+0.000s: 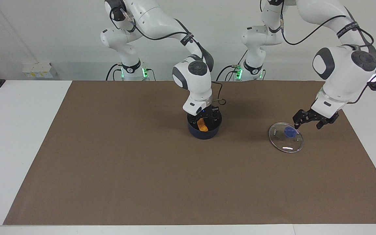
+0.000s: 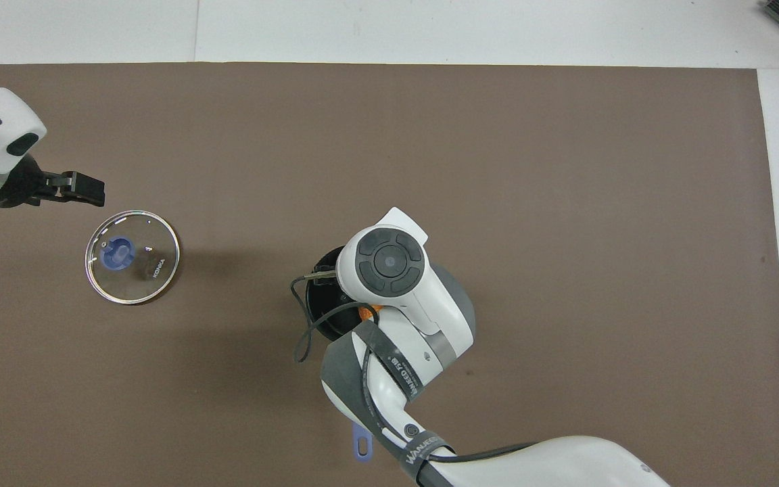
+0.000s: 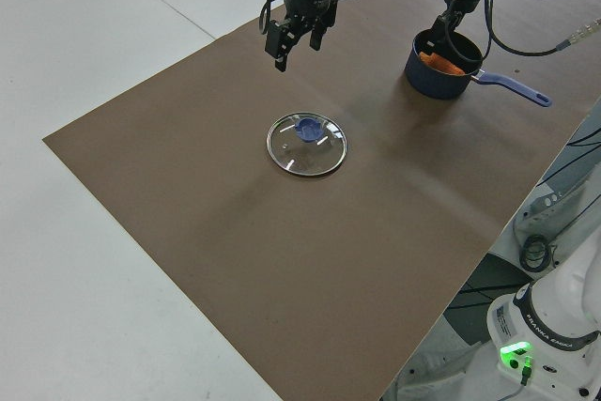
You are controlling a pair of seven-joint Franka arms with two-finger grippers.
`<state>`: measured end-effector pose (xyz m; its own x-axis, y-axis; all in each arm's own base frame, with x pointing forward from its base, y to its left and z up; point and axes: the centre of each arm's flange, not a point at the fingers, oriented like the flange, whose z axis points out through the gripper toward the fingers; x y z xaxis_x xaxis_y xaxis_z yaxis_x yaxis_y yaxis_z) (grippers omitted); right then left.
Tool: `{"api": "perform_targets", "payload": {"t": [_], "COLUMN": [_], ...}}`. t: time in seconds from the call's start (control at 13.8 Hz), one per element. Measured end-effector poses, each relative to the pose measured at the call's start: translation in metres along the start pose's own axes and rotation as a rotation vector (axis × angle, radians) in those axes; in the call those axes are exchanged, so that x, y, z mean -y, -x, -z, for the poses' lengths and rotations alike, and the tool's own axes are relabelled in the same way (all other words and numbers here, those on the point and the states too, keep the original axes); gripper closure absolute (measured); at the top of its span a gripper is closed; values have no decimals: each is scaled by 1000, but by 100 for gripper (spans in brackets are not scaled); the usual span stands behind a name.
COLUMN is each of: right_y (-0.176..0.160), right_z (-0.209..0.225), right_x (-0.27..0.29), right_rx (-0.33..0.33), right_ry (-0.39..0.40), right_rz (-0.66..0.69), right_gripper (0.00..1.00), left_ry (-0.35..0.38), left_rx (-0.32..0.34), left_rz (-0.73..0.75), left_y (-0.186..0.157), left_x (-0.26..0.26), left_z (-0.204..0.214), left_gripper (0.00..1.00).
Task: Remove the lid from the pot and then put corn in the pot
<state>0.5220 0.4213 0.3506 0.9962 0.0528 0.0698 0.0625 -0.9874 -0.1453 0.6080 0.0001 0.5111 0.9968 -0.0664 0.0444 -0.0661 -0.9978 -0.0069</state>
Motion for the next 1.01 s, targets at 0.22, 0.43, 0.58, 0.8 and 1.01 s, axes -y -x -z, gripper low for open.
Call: {"api": "perform_targets", "payload": {"t": [0.22, 0.43, 0.58, 0.8, 1.01], "right_y": [-3, -8, -14, -24, -29], "right_z": [25, 90, 135, 186, 240], "right_x": [5, -8, -40, -112, -198], "right_rx": [-35, -82, -90, -115, -115], "right_ry": [-23, -43, -32, -12, 27], "right_rz": [-38, -89, -136, -235, -269], "right_gripper": [12, 12, 10, 9, 7], "left_ry": [0, 2, 4, 6, 7], "left_rx": [-23, -9, -2, 15, 22], "left_rz": [2, 3, 5, 3, 4], "left_y": [19, 33, 36, 37, 36], "left_x": [-1, -2, -3, -4, -4], "left_z": [53, 92, 112, 110, 108], "left_gripper": [0, 0, 0, 0, 0]}}
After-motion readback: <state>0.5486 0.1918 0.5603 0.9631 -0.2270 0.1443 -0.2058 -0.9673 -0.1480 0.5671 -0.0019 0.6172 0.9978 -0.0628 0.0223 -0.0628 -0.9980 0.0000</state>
